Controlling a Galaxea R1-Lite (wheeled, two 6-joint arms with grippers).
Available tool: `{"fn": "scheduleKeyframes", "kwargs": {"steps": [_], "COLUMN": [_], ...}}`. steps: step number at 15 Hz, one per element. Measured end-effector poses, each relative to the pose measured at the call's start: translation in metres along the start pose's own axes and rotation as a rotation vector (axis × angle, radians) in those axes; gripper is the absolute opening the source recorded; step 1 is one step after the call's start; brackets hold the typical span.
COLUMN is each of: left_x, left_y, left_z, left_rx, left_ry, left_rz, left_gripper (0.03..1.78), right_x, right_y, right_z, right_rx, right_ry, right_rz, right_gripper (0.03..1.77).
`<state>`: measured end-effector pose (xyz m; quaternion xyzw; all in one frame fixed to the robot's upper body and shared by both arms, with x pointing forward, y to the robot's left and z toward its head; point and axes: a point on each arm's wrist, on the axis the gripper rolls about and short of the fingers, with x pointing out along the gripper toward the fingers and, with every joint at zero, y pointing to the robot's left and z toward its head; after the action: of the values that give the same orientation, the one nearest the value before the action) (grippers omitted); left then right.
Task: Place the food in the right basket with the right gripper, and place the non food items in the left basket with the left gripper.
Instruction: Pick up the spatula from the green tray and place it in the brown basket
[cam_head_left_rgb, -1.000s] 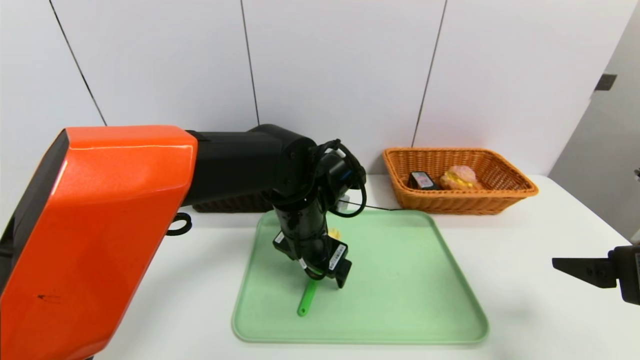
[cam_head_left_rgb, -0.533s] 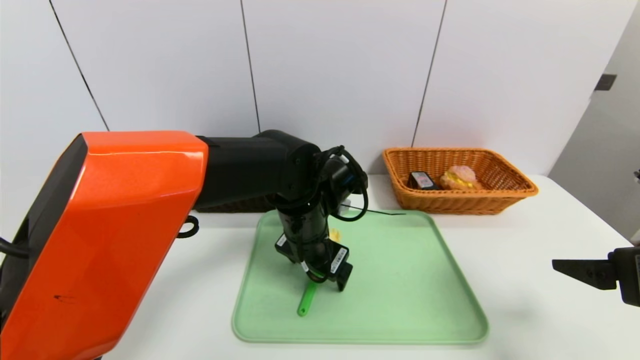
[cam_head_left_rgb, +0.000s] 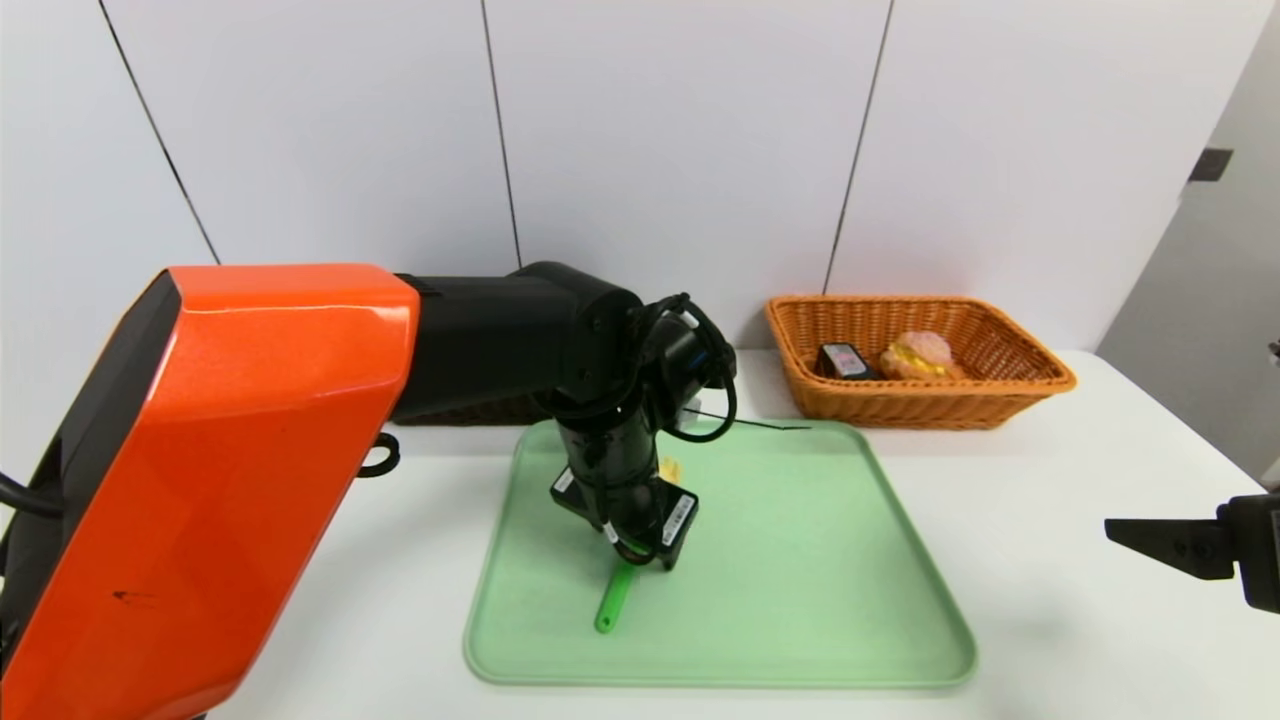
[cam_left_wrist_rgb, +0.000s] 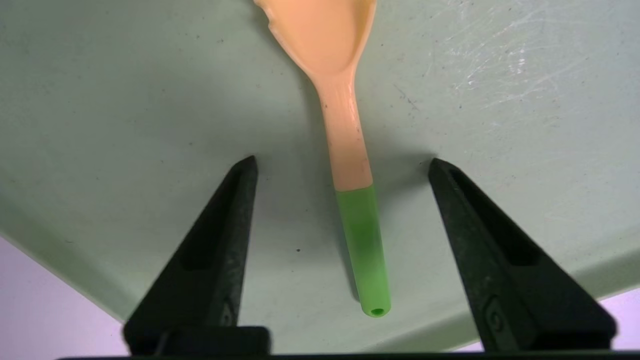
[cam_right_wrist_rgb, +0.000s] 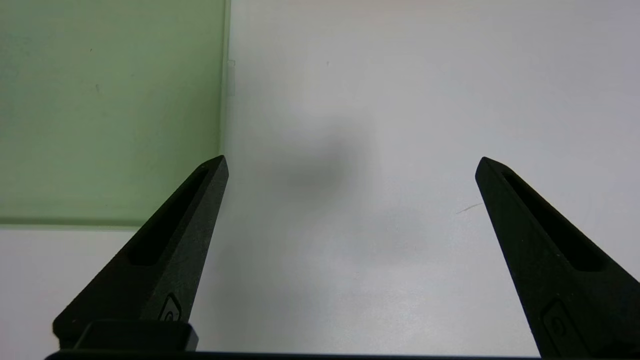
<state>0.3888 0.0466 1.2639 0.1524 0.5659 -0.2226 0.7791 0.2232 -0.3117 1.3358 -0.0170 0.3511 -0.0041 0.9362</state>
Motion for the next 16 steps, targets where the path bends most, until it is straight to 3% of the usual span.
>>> {"fn": "scheduleKeyframes", "kwargs": {"steps": [3, 4, 5, 12, 16], "left_x": [0.001, 0.001, 0.001, -0.006, -0.036], "left_y": [0.0, 0.0, 0.0, -0.001, -0.006], "left_z": [0.0, 0.0, 0.0, -0.001, -0.001], "left_rx": [-0.011, -0.013, -0.014, -0.008, -0.002], "left_ry": [0.002, 0.003, 0.005, -0.01, -0.104], "left_rz": [0.001, 0.001, 0.001, -0.007, -0.052], "left_gripper": [0.82, 0.58, 0.11, 0.11, 0.11], "right_x": [-0.001, -0.001, -0.001, -0.005, -0.006], "right_y": [0.0, 0.0, 0.0, -0.001, -0.001], "right_z": [0.001, 0.001, 0.001, -0.001, -0.004], "right_rx": [-0.001, -0.001, -0.001, 0.001, 0.002], "right_ry": [-0.004, -0.006, -0.006, -0.017, -0.018], "right_rz": [0.0, 0.0, 0.0, 0.004, 0.004], "right_gripper": [1.71, 1.71, 1.71, 1.71, 1.71]}}
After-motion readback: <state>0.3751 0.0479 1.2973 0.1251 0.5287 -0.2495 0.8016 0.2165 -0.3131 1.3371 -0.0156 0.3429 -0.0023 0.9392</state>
